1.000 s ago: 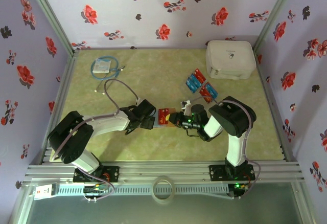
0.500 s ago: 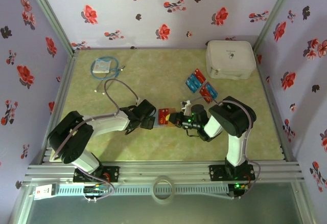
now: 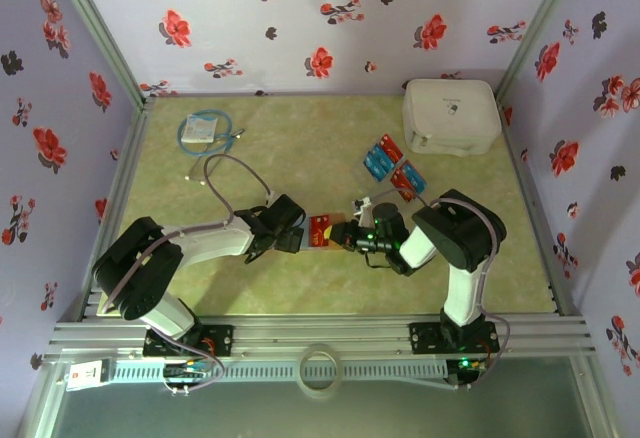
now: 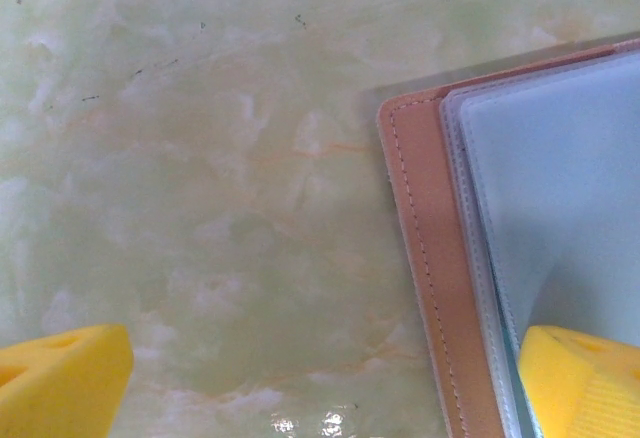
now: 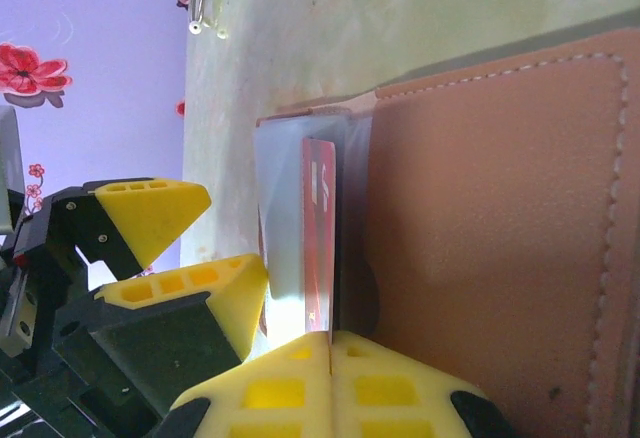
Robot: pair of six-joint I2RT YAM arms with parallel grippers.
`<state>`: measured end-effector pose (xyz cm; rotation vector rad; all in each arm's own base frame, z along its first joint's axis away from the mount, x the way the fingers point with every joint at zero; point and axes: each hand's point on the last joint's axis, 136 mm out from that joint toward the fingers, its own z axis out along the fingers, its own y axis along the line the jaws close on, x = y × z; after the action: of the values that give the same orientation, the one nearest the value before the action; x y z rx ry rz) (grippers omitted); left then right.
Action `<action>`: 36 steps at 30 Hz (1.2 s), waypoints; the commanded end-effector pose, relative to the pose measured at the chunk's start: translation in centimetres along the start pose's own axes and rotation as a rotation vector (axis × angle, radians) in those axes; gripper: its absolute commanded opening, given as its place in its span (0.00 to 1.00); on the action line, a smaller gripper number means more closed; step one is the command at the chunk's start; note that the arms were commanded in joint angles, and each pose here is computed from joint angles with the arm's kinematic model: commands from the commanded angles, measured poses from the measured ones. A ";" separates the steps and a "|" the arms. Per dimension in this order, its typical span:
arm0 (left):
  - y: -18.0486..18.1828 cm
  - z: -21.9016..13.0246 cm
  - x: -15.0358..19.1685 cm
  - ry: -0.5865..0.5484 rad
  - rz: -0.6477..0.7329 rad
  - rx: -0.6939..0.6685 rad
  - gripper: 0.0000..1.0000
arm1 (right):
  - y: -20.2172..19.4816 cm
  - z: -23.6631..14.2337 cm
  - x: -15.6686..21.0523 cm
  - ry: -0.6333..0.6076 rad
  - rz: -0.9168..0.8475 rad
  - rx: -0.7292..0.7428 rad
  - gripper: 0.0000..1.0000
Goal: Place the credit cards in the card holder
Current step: Insert the credit card into the card slot.
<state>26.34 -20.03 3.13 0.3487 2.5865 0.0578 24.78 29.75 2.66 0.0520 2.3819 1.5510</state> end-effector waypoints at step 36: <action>1.5 1.2 0.9 0.026 -0.047 -0.010 1.00 | -2.9 -2.7 0.8 0.194 -0.068 0.454 0.58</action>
<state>26.79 -19.22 2.30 0.3014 2.5981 0.0376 25.26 29.48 4.19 -0.1135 2.6289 1.2475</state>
